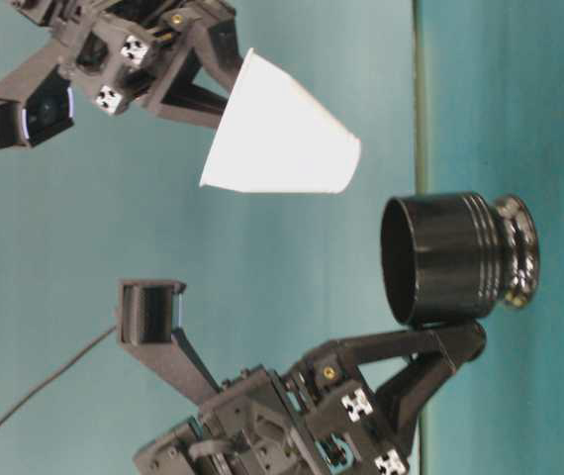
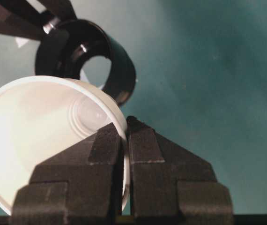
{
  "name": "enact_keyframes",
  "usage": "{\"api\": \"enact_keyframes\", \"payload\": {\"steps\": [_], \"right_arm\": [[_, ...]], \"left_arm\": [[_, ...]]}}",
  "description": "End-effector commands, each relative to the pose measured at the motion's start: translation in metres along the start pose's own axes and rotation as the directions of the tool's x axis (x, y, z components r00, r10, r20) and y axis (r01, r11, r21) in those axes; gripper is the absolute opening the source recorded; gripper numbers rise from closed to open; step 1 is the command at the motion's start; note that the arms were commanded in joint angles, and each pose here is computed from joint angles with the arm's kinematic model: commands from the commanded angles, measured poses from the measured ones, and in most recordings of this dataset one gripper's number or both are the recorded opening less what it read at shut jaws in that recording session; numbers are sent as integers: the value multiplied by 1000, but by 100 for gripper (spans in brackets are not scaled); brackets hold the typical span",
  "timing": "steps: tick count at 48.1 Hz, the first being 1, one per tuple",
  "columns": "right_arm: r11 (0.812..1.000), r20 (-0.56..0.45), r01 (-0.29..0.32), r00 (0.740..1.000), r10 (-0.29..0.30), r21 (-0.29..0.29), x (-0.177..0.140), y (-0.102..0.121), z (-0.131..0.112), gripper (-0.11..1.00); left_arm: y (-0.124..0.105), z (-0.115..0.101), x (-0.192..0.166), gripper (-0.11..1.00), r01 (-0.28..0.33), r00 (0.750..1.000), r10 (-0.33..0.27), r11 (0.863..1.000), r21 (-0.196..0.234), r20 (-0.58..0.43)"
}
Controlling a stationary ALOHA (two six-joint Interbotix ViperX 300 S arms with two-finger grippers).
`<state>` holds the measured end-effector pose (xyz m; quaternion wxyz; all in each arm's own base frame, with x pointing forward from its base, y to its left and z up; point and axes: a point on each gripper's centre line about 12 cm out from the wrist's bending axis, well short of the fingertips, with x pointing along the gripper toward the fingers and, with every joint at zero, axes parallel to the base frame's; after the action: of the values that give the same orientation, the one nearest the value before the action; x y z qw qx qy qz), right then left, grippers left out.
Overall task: Holding the cup holder with the left arm, the right arm places the cup into the cup holder.
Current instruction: 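Lift holder with left gripper and carry cup leftward toward it, then insert white cup bottom-first into the black holder with right gripper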
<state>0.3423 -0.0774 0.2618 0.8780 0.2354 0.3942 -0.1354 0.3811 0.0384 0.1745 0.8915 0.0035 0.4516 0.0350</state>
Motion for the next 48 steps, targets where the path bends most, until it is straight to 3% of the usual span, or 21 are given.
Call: {"api": "enact_keyframes", "payload": {"steps": [1, 23, 39, 48], "right_arm": [[999, 84, -38, 996, 38, -9, -25, 12, 15, 4], [999, 79, -46, 996, 48, -23, 2, 21, 19, 4], [999, 9, -26, 1000, 26, -26, 35, 20, 15, 4], [1000, -26, -14, 1000, 13, -20, 51, 18, 14, 4]], "left_arm": [[0, 13, -5, 21, -2, 999, 2, 1000, 5, 35], [1, 25, -1, 21, -3, 999, 2, 1000, 5, 49], [2, 34, -5, 21, -5, 1000, 3, 998, 57, 29], [2, 36, -6, 21, -4, 1000, 2, 998, 58, 28]]}}
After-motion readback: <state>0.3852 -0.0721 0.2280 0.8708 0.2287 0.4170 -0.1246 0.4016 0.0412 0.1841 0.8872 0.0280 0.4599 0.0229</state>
